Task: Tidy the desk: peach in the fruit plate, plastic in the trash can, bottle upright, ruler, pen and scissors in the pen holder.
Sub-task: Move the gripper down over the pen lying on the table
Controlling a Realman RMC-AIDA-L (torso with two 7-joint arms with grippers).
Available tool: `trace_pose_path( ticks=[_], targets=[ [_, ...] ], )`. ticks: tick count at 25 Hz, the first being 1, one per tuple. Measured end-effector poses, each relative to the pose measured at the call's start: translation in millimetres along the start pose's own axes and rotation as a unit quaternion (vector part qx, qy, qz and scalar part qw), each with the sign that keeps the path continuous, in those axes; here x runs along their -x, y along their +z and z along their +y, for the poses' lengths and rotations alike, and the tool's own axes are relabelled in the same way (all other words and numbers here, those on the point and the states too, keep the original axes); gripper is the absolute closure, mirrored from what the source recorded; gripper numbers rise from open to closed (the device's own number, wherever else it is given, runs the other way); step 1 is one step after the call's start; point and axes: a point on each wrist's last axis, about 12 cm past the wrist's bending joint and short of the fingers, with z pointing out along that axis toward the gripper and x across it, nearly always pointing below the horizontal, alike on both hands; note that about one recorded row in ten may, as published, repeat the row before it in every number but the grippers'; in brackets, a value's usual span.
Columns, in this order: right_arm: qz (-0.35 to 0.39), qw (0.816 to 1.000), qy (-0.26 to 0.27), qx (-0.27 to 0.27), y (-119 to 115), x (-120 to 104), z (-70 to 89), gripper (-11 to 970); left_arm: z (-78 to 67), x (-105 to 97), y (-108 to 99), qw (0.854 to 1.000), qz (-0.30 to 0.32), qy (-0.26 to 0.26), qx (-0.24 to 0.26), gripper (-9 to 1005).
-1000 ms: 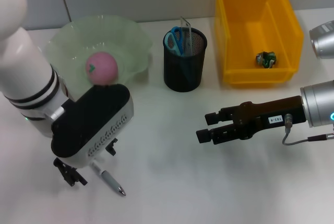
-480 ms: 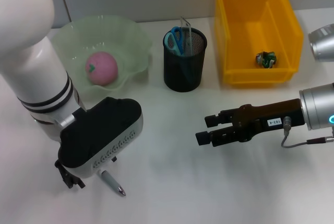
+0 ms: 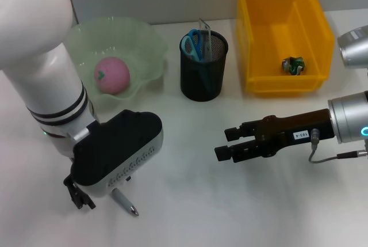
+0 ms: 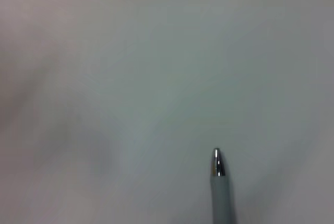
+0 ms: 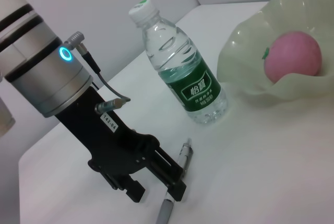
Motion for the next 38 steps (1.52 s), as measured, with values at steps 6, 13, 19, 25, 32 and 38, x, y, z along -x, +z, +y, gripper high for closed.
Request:
trace_pose_path(
  ticks=[6,13,19,25,32,38],
  targets=[
    [0.0,1.0,-0.003,-0.002,-1,1,-0.5,135,2.9,-2,1,1.0,0.004,-0.02,0.001,283],
    [0.001,1.0,-0.008,-0.002,-1,5,-0.8,135,3.8,-4,2,0.999,0.006,-0.034,-0.006,300],
    [0.002,1.0,-0.013,-0.001,-1,9,-1.0,136,4.5,-6,5,0.999,0.005,-0.036,-0.007,315],
    [0.006,1.0,-0.015,-0.002,-1,10,-1.4,136,6.0,-5,6,0.999,0.003,-0.04,-0.005,503],
    [0.007,1.0,-0.014,-0.003,-1,11,-1.8,135,6.8,-5,7,0.999,0.004,-0.041,-0.005,498],
    [0.009,1.0,-0.013,-0.003,-1,10,-1.8,135,7.5,-4,7,0.999,0.006,-0.039,-0.007,513]
  ],
)
